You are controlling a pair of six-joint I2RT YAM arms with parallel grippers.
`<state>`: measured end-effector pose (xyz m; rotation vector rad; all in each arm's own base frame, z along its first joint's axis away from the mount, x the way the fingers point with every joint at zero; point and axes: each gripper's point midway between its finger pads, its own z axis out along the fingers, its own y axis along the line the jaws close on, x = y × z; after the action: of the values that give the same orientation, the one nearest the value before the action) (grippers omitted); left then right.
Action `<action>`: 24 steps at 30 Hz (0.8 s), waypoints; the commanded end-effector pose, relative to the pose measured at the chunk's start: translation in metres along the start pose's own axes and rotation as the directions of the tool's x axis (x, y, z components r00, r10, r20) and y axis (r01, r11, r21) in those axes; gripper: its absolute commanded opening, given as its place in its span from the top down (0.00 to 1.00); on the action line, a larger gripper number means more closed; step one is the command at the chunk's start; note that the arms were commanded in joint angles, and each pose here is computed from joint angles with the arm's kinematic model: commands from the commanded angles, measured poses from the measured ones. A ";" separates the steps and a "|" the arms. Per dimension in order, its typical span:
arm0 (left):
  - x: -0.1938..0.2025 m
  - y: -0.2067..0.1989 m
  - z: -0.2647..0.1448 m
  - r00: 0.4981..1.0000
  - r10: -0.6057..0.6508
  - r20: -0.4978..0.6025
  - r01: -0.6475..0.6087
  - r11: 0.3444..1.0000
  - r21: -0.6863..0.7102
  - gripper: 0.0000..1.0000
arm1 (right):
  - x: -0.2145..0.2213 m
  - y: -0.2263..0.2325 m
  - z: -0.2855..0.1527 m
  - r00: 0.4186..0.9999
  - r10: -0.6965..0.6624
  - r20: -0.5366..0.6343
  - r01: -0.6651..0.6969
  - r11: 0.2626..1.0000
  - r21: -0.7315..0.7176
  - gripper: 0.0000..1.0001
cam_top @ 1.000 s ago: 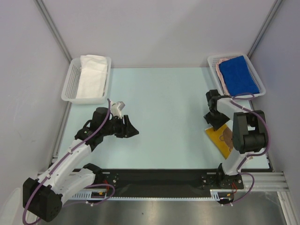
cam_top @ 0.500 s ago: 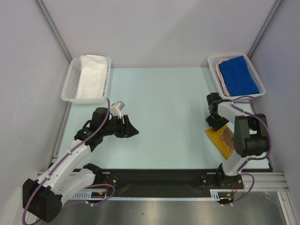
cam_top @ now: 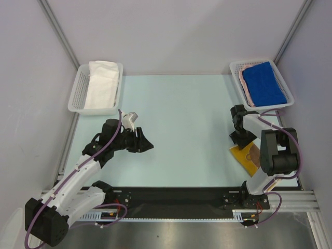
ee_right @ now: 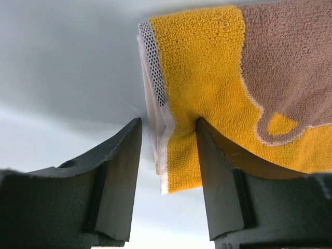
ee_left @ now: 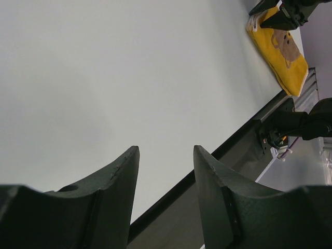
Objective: Fold and stack the towels
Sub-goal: Neatly place the folded towel into the bin
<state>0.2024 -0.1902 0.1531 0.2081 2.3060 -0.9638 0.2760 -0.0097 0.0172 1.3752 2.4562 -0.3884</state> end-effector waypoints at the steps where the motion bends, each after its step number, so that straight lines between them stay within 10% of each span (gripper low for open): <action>1: -0.007 -0.001 -0.002 0.999 0.022 0.034 -0.022 1.000 0.007 0.48 | 0.004 -0.018 0.010 1.000 -0.016 0.004 0.016 0.997 0.077 0.54; 9: -0.007 -0.001 -0.002 0.999 0.022 0.033 -0.022 1.000 0.009 0.48 | 0.010 -0.026 0.018 0.999 -0.033 -0.002 0.033 0.995 0.094 0.72; 14: -0.007 -0.002 -0.002 0.999 0.025 0.036 -0.025 1.000 0.009 0.48 | 0.010 -0.021 0.021 0.999 -0.048 -0.010 0.048 0.997 0.055 1.00; 24: -0.008 0.001 -0.003 0.999 0.020 0.041 -0.020 1.000 0.001 0.48 | -0.058 -0.023 -0.002 0.995 0.083 0.056 -0.076 0.991 -0.109 1.00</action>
<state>0.2028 -0.1897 0.1530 0.2051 2.3062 -0.9622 0.2684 -0.0469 0.0225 1.4287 2.4093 -0.3095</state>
